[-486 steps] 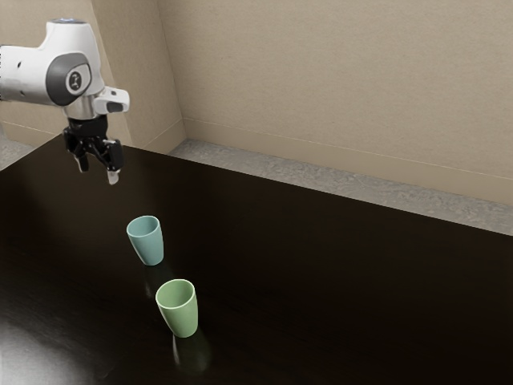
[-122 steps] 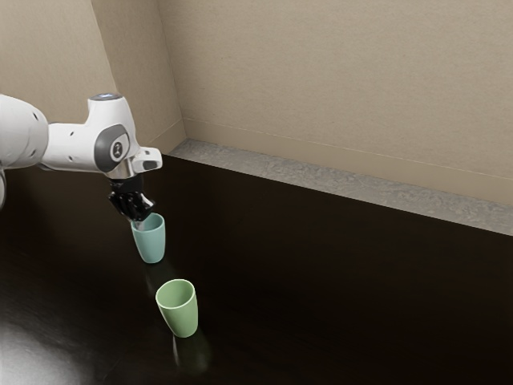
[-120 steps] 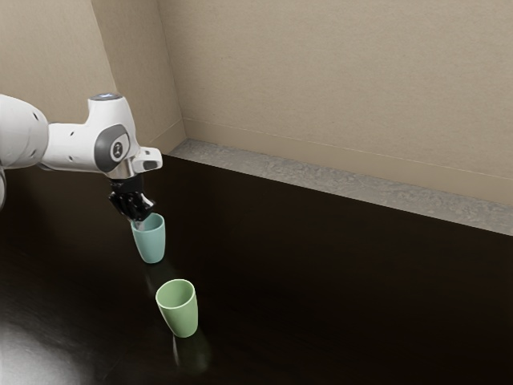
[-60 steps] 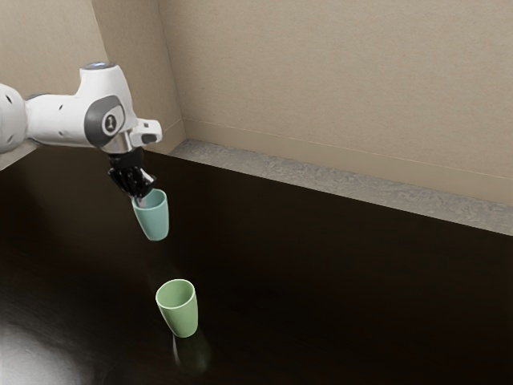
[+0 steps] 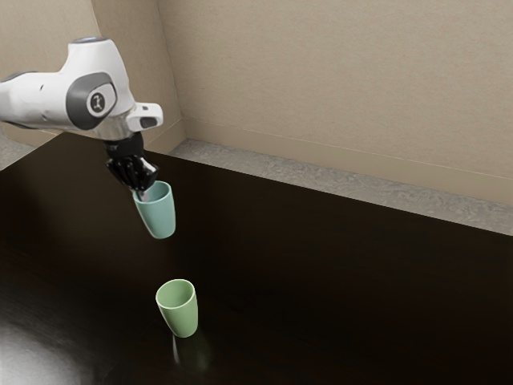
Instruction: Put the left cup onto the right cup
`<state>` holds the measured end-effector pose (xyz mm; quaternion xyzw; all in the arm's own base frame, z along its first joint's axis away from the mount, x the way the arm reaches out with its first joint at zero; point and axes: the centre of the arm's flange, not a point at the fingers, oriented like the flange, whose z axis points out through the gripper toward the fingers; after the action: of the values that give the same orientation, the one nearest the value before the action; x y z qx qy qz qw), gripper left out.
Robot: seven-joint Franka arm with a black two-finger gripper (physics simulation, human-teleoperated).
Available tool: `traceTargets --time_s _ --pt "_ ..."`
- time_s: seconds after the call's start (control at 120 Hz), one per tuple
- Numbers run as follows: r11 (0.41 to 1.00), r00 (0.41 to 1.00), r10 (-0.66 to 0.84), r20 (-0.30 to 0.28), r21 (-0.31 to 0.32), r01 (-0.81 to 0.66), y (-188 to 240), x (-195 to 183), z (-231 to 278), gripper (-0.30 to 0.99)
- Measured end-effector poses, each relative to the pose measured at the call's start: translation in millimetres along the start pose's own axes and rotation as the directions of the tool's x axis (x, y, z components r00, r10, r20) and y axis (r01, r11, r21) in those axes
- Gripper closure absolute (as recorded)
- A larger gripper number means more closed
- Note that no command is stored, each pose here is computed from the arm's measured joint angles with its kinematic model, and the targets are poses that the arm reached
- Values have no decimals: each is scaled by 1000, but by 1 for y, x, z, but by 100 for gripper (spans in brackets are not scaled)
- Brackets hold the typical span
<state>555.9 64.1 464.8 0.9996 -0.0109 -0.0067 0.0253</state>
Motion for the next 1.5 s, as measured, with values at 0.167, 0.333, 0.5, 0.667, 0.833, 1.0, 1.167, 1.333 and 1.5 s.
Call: traceTargets --time_s 0.167,0.333,0.5,0.667,0.833,1.0,1.167,1.333,1.5 --pt "1000 1000 -10 7 -11 11 25 -12 -5 79" --pt "999 999 -34 21 -22 34 48 -22 -8 79" --pt "995 995 -85 49 -44 88 59 -36 -1 79" --pt "990 989 -129 66 -52 133 72 -49 2 79" --pt "980 979 -186 85 -61 192 74 -61 7 79" --pt "968 966 -237 101 -65 244 77 -67 13 79" --pt "954 951 -283 125 -72 293 78 -73 22 79" --pt "938 935 -323 148 -78 337 79 -79 30 79" --pt "927 922 -353 162 -75 368 80 -85 33 79"
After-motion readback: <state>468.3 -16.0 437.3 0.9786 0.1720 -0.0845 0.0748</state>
